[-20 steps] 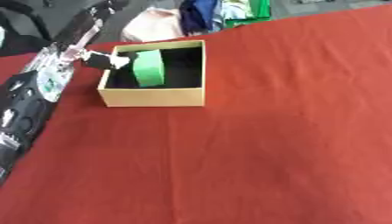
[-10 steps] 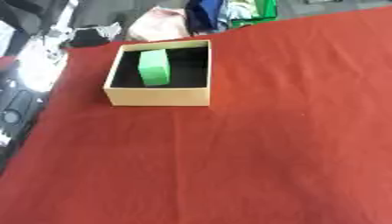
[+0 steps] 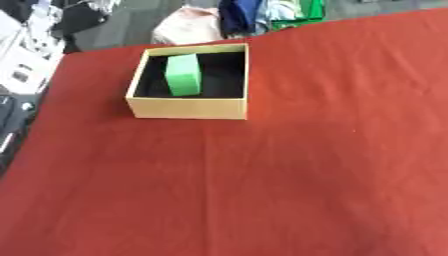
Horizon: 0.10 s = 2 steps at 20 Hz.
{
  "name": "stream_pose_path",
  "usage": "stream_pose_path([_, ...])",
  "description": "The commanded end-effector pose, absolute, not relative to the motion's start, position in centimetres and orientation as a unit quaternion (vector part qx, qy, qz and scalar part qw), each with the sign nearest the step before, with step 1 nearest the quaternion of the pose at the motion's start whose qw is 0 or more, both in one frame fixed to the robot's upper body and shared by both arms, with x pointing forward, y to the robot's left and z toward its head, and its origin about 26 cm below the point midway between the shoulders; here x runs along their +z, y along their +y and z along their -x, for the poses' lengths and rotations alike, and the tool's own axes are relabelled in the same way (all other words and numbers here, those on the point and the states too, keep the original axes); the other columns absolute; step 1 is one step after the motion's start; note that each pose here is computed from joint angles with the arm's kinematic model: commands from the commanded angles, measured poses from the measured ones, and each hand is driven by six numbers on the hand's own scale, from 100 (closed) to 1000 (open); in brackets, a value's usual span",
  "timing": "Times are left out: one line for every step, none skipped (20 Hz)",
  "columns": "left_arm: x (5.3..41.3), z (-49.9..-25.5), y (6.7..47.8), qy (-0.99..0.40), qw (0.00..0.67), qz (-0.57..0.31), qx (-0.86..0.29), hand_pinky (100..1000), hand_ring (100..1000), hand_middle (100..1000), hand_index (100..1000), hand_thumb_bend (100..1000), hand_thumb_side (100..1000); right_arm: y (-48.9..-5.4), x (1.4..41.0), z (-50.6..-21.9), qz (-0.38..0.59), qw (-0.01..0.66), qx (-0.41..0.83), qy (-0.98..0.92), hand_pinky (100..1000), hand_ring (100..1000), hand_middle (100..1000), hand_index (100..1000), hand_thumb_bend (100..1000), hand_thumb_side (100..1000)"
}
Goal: Pick up objects on the table and place them in the box.
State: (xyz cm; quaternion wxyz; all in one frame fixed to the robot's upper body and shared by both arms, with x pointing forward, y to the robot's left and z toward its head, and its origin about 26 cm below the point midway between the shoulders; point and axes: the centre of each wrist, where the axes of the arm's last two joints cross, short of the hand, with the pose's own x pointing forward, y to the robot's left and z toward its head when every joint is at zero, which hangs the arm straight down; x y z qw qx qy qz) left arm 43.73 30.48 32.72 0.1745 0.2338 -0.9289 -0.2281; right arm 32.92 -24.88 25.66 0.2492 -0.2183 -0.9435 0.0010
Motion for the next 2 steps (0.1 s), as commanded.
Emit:
stream_pose_path([36.0,-40.4,31.3,-0.947,0.125,-0.22,-0.196,788,800,831,995,292,313,-25.1,26.7,-32.4,0.23,0.225,0.0,-0.947,653,636,652,802,100,431])
stream_pose_path([36.1,-39.4,31.5,-0.952,0.118,-0.214,-0.184,786,797,828,992,282,312,-25.2,26.8,-32.4,0.233,0.223,0.0,-0.946,653,636,653,802,100,430])
